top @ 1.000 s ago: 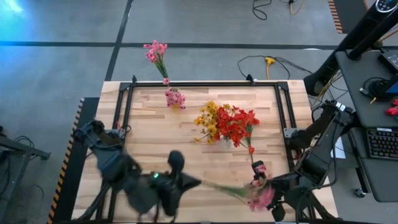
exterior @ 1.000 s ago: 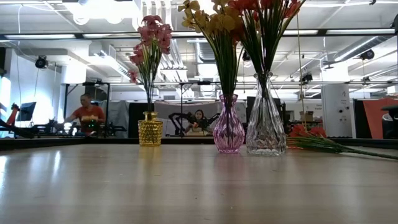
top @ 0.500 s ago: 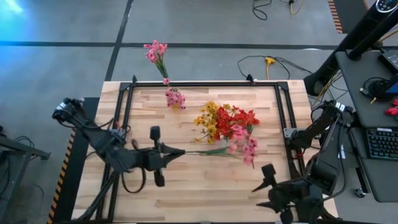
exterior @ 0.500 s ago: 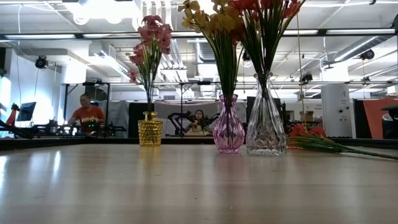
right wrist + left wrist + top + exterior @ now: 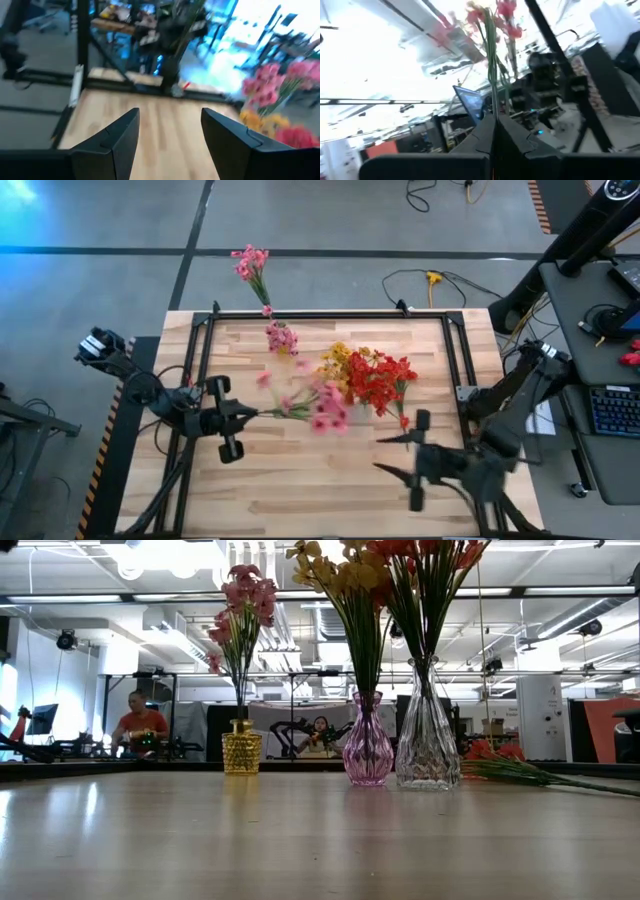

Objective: Sort flowers into vase by color
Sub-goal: Put the pink flowers into the yellow vase

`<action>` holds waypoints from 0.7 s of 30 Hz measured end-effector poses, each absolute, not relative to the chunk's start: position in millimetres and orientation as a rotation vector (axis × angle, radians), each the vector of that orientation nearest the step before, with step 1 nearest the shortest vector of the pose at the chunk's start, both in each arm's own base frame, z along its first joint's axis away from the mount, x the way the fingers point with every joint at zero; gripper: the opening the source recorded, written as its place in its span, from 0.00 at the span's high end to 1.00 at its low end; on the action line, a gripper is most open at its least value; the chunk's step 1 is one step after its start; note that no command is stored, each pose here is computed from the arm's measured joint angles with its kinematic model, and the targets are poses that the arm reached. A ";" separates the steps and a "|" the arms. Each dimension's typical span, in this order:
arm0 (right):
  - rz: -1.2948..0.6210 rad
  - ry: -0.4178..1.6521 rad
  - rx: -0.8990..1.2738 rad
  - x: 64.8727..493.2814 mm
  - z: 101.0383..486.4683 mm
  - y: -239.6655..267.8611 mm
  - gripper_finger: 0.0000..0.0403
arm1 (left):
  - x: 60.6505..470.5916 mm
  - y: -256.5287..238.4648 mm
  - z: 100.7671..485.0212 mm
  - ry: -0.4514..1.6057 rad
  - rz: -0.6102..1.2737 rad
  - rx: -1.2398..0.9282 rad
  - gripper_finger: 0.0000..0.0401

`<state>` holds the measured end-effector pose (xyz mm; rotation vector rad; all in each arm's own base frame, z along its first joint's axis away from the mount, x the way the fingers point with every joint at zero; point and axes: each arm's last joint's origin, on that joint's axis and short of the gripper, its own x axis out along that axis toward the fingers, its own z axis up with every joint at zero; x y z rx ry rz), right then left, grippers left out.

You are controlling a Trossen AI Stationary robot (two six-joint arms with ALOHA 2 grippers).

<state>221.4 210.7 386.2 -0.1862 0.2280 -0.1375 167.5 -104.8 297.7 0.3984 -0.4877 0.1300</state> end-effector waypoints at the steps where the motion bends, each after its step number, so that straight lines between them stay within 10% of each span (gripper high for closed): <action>1: -0.152 0.206 -0.199 229.3 386.8 209.4 0.49 | 165.8 -103.8 291.6 -0.494 0.120 0.392 1.00; 21: -0.109 -0.085 -0.304 360.8 353.3 171.7 0.40 | 176.4 -114.3 267.8 -0.591 0.038 0.271 1.00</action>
